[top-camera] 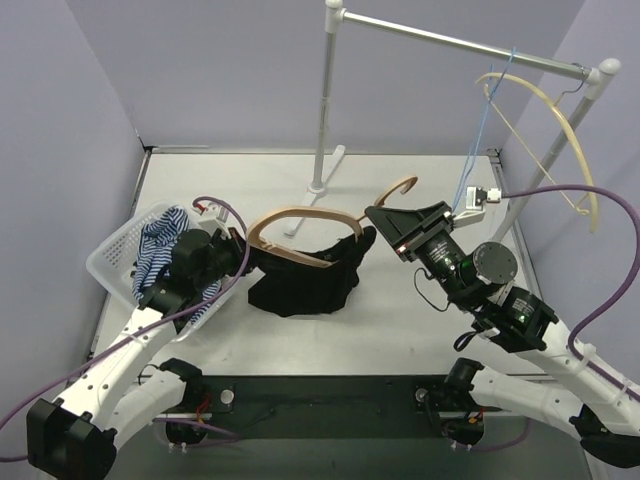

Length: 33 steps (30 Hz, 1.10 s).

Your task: Remove the tank top from the hanger

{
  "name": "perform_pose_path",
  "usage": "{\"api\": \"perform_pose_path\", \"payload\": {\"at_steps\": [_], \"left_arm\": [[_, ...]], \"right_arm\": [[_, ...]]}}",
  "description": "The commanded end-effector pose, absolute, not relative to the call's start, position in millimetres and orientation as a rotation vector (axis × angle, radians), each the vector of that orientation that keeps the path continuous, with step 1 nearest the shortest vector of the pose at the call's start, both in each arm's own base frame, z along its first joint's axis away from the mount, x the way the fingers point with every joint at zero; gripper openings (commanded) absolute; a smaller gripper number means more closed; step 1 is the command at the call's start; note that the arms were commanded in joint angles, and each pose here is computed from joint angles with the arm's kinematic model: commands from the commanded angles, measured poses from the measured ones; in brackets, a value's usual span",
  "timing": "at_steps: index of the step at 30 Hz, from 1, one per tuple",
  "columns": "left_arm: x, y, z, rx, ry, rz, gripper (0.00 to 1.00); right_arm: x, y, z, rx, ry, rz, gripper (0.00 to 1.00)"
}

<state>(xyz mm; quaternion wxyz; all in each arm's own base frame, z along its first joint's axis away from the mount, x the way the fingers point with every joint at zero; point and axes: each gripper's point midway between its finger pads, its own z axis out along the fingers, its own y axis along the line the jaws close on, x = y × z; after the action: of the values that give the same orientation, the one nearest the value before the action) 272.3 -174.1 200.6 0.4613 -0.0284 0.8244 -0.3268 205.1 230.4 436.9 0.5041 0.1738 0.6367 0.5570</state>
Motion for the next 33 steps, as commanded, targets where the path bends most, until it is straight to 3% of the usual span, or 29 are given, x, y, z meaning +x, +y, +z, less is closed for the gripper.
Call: {"api": "perform_pose_path", "payload": {"at_steps": [1, 6, 15, 18, 33], "left_arm": [[277, -186, 212, -0.055, 1.982, -0.824, 0.0], [271, -211, 203, 0.009, 2.003, -0.898, 0.0], [268, -227, 189, 0.04, 2.047, -0.883, 0.0], [276, -223, 196, 0.032, 2.026, -0.838, 0.0], [309, -232, 197, 0.08, 2.07, -0.721, 0.0]], "right_arm": [[203, 219, 453, 0.55, 1.34, 1.518, 0.0], [208, 233, 437, 0.635, 1.301, 1.557, 0.0], [206, 259, 456, 0.604, 1.283, 1.68, 0.0], [201, 260, 424, 0.609, 1.433, 1.644, 0.0], [114, 267, 397, 0.071, 1.755, 1.743, 0.0]]}}
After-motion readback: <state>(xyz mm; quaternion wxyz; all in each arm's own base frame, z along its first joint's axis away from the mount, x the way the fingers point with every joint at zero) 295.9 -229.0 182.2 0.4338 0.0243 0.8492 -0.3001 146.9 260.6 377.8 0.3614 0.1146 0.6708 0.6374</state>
